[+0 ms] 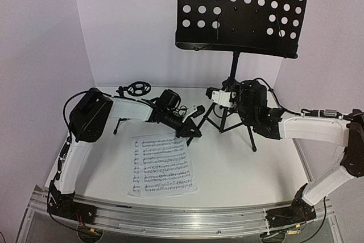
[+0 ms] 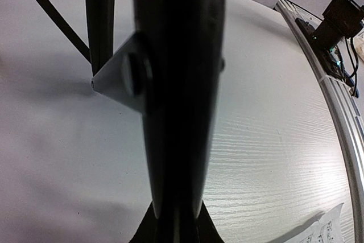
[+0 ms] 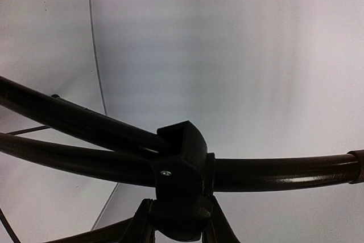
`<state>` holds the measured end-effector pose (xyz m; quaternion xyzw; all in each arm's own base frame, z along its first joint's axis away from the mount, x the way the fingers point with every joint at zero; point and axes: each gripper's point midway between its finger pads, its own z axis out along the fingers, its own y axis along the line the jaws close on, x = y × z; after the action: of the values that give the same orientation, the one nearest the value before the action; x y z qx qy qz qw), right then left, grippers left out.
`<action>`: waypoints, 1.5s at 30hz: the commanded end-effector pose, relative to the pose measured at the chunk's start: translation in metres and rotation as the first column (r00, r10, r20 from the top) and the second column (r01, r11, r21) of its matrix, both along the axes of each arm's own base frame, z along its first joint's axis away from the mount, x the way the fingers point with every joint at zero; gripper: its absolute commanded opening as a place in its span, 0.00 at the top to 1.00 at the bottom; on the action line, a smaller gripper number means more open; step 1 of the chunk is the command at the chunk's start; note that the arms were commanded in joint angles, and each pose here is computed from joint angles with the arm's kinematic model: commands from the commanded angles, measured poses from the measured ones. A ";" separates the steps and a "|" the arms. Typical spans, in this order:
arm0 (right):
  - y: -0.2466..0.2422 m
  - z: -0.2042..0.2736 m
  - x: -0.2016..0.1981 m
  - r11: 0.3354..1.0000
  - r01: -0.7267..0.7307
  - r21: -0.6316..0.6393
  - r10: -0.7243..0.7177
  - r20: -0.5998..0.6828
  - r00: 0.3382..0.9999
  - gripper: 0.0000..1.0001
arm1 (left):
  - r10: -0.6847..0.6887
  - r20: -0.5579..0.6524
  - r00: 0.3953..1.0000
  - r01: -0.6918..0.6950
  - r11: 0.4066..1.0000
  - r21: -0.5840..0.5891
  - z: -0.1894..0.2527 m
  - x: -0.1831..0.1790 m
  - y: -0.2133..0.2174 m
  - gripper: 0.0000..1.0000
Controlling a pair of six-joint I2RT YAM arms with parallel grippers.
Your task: Set up the instrument practice props
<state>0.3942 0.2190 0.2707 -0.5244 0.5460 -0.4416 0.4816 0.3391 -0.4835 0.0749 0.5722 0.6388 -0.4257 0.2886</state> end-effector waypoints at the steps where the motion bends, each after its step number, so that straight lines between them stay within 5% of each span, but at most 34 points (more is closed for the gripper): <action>1: -0.004 0.031 0.003 0.953 0.083 0.293 -0.108 0.071 0.992 1.00 | 0.018 0.046 0.999 -0.020 0.999 0.045 -0.016 0.009 0.002 1.00; 8: -0.005 0.025 -0.008 0.784 0.143 0.604 -0.172 -0.011 0.985 1.00 | 0.017 0.062 0.998 -0.020 0.999 0.050 -0.017 0.010 0.002 1.00; 15: -0.002 0.007 -0.016 0.477 0.236 0.846 -0.161 -0.180 0.970 1.00 | 0.022 0.048 0.999 -0.025 0.998 0.056 -0.020 0.010 0.003 1.00; 30: 0.005 -0.002 -0.038 -0.194 0.334 0.923 0.009 -0.338 0.941 1.00 | 0.028 0.040 0.999 -0.030 0.998 0.056 -0.020 0.010 0.003 1.00; 34: 0.016 -0.004 -0.040 -0.274 0.388 0.880 0.116 -0.371 0.922 0.99 | 0.027 0.042 0.999 -0.029 0.998 0.051 -0.018 0.010 0.002 1.00; 39: 0.022 0.012 -0.050 -0.235 0.358 0.904 0.232 -0.305 0.923 0.73 | 0.027 0.044 0.999 -0.029 0.999 0.044 -0.015 0.011 0.002 1.00; 45: -0.007 0.023 -0.039 -0.423 0.399 0.814 0.284 -0.299 0.911 0.56 | 0.029 0.039 0.999 -0.030 0.999 0.026 -0.012 0.011 -0.001 1.00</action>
<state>0.3494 0.2187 0.2649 0.0385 0.8031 0.2267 0.5497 0.3467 -0.4835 0.0746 0.5731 0.6432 -0.4088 0.3014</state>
